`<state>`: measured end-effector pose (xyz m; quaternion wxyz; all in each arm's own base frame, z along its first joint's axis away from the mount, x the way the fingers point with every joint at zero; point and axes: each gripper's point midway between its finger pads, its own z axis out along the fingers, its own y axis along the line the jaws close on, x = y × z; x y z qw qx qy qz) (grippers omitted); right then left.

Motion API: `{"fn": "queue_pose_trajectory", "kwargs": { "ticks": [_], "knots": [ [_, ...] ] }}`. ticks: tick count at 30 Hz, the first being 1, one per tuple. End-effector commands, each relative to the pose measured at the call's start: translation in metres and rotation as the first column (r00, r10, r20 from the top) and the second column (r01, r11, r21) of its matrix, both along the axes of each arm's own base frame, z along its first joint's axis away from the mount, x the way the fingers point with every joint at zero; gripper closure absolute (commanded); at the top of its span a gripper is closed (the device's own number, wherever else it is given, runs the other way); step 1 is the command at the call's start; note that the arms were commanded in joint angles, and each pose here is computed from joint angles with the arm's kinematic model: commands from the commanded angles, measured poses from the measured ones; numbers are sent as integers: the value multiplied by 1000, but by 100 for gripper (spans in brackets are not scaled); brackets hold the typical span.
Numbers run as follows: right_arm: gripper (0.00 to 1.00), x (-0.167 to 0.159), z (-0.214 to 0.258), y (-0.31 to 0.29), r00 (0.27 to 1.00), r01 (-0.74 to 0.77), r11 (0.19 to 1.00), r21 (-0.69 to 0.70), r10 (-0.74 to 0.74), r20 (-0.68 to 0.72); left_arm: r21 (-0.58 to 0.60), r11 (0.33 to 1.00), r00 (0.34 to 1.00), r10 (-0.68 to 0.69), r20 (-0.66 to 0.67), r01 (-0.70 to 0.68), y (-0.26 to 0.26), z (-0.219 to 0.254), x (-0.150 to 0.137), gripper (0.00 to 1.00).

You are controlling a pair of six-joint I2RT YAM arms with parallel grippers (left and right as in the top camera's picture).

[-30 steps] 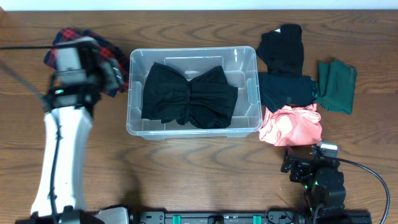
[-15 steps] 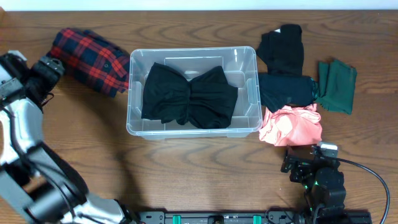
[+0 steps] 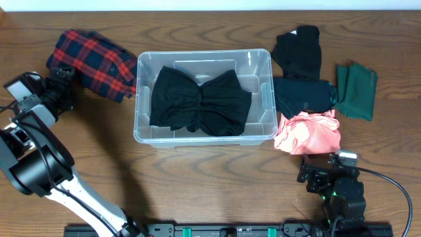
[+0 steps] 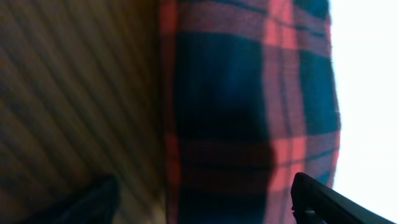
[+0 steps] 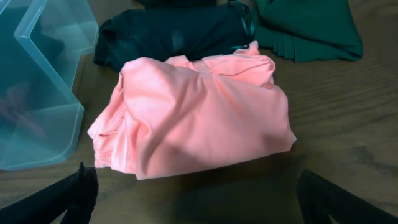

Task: Pack container
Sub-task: 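Move the left gripper to the plaid shirt and grasp it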

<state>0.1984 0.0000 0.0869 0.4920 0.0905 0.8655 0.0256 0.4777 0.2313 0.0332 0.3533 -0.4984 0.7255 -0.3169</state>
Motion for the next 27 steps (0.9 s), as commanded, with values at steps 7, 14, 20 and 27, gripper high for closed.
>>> {"fn": "queue_pose_trajectory", "kwargs": {
  "ticks": [7,14,20,27],
  "knots": [
    [1,0,-1,-2,1000,16,1000,12,-16,0,-88,996,1000,-10,1,10,-32,-30,23,10],
    [1,0,-1,-2,1000,16,1000,12,-16,0,-50,999,998,-24,-51,22,-60,-46,34,23],
    [1,0,-1,-2,1000,16,1000,12,-16,0,-38,999,998,-17,-65,15,-63,-49,34,73],
    [1,0,-1,-2,1000,16,1000,12,-16,0,-5,983,983,-184,26,184,-69,-34,31,94]
  ]
}}
